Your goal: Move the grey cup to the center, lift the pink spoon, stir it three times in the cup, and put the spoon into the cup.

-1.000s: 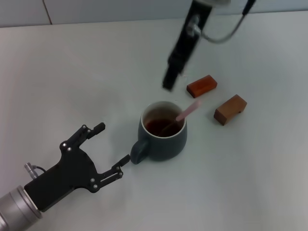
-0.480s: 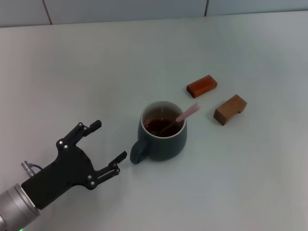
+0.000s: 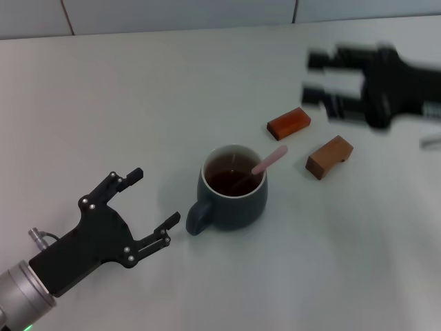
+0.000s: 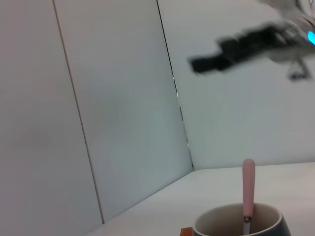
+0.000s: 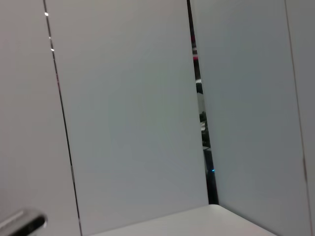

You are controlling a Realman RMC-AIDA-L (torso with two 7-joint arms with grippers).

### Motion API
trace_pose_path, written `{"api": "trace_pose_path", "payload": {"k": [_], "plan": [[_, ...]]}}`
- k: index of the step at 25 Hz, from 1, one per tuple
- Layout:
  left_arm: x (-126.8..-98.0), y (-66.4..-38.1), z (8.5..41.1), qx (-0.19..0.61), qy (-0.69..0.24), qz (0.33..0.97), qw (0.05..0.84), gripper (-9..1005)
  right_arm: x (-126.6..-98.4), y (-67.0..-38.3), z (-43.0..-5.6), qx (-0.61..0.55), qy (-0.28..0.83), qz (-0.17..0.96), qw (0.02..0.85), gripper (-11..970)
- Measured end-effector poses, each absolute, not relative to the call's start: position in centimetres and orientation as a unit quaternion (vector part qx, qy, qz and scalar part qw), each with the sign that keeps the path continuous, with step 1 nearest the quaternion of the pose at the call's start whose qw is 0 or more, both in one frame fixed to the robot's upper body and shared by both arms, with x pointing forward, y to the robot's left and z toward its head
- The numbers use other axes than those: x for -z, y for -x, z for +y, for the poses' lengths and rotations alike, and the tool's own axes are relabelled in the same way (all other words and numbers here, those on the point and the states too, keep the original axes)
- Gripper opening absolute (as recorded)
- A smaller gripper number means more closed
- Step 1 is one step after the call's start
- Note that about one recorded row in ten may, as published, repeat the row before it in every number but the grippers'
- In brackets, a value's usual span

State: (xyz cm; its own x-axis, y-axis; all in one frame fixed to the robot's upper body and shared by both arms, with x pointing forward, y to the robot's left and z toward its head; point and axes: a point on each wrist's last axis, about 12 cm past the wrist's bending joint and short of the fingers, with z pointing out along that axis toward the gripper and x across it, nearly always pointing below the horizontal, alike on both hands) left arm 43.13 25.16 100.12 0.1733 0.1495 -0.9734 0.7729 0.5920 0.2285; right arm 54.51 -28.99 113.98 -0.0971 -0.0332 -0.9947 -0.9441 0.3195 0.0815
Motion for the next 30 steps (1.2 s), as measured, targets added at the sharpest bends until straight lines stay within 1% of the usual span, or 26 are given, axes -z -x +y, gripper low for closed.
{"api": "trace_pose_path", "payload": {"k": [1, 2, 6, 10, 11, 12, 15, 16, 18, 19, 23, 30], "plan": [[-100.1, -43.1, 25.2, 0.236, -0.385, 0.598, 0.662, 857, -111.6, -52.6, -29.7, -0.404, 0.4, 0.608, 0.555, 587], [-100.1, -43.1, 25.2, 0.235, -0.385, 0.599, 0.662, 857, -111.6, -52.6, -29.7, -0.404, 0.4, 0.608, 0.555, 593], [-100.0, -42.8, 25.1, 0.243, -0.383, 0.603, 0.657, 857, -107.0, -49.0, -30.0, -0.361, 0.393, 0.613, 0.583, 613], [-99.8, -42.8, 25.0, 0.252, -0.377, 0.611, 0.649, 857, -104.0, -46.7, -29.6, -0.334, 0.378, 0.629, 0.592, 634], [-99.8, -42.8, 25.0, 0.255, -0.376, 0.612, 0.647, 857, -102.9, -46.3, -29.3, -0.32, 0.365, 0.645, 0.59, 640], [-99.8, -42.8, 24.9, 0.257, -0.375, 0.614, 0.645, 857, -102.9, -46.3, -29.3, -0.32, 0.365, 0.645, 0.59, 645], [-99.6, -42.6, 24.7, 0.266, -0.38, 0.617, 0.636, 857, -101.5, -46.2, -28.4, -0.302, 0.365, 0.665, 0.577, 660], [-99.5, -42.6, 24.7, 0.269, -0.384, 0.618, 0.631, 857, -100.5, -46.2, -27.6, -0.296, 0.375, 0.677, 0.56, 666], [-99.2, -42.6, 24.5, 0.269, -0.391, 0.624, 0.621, 857, -100.2, -46.2, -27.3, -0.294, 0.379, 0.68, 0.553, 676], [-99.2, -42.7, 24.5, 0.269, -0.393, 0.625, 0.618, 857, -100.0, -46.3, -26.9, -0.294, 0.382, 0.683, 0.549, 697], [-98.9, -42.7, 24.2, 0.267, -0.399, 0.629, 0.611, 857, -99.7, -46.2, -26.2, -0.298, 0.386, 0.683, 0.544, 783], [-98.9, -42.7, 24.2, 0.268, -0.402, 0.629, 0.609, 857, -99.7, -46.1, -26.0, -0.303, 0.383, 0.681, 0.545, 783]]}}
